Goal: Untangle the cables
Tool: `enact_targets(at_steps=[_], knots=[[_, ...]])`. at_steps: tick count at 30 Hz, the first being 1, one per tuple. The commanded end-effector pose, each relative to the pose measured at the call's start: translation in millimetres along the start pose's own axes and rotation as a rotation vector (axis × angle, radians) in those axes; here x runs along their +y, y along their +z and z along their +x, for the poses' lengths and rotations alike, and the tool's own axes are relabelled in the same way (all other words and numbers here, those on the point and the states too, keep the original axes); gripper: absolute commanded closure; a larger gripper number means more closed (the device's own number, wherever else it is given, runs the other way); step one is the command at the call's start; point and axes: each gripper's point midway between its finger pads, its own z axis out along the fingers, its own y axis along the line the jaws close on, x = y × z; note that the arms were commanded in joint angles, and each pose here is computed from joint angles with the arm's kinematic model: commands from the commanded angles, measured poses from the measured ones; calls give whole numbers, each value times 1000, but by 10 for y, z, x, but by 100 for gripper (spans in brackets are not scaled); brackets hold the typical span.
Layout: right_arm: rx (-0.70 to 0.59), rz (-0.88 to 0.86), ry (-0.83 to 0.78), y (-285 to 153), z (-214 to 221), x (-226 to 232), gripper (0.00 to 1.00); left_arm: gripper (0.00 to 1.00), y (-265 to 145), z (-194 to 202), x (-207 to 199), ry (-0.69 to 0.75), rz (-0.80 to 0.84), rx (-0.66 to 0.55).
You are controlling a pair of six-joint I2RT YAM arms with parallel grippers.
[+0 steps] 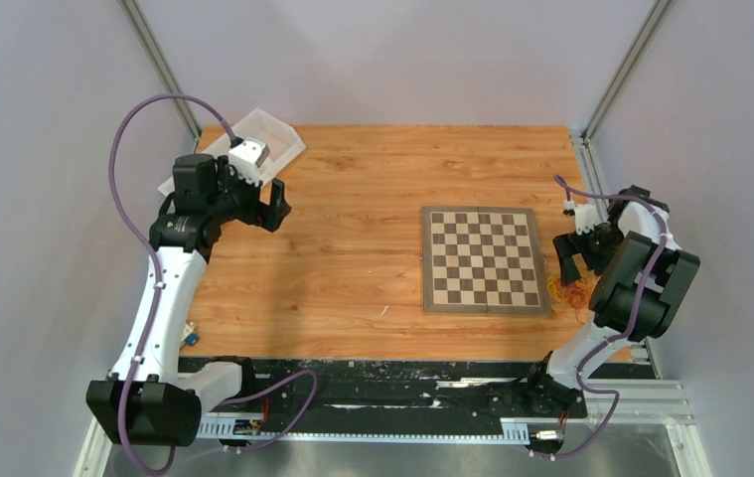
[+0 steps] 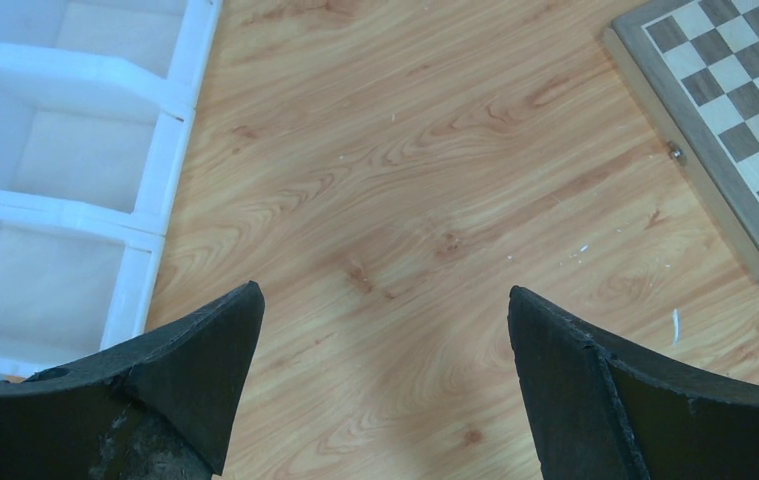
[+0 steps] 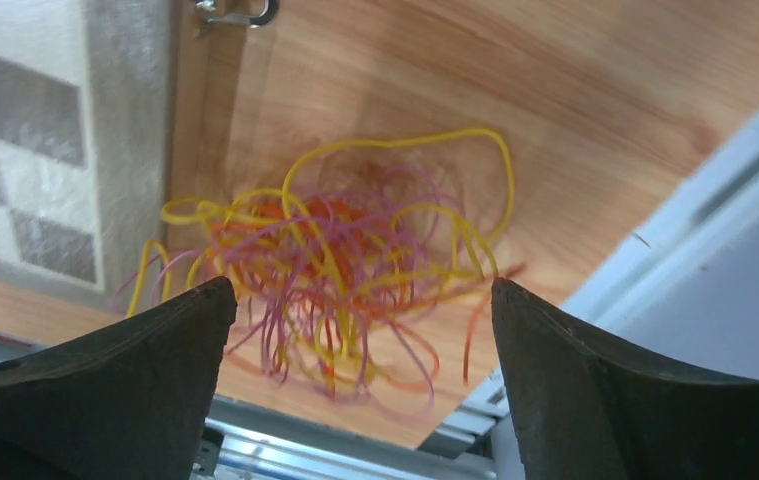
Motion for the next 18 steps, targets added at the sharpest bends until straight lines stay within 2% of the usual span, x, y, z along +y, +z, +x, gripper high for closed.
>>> enact_targets(at_steps=[1, 3, 5, 8, 9, 14, 18], knots=[[16, 31, 35, 360, -7, -108, 6, 0, 75, -11, 73, -45, -49, -36], [28, 29, 41, 444, 17, -109, 16, 0, 42, -40, 148, -73, -108, -64], [33, 26, 48, 445, 22, -107, 36, 0, 21, 0, 182, -80, -143, -83], [10, 18, 17, 257, -83, -124, 90, 0, -13, 10, 190, -88, -163, -104], [-20, 10, 9, 123, -184, -129, 98, 0, -17, 25, 175, -97, -159, -102], [-367, -23, -50, -936, -1152, -57, 100, 0, 35, 160, 163, -183, -151, -55], [-585, -160, -175, -1564, -1839, 593, 100, 0, 42, 130, 16, -202, -55, -67]])
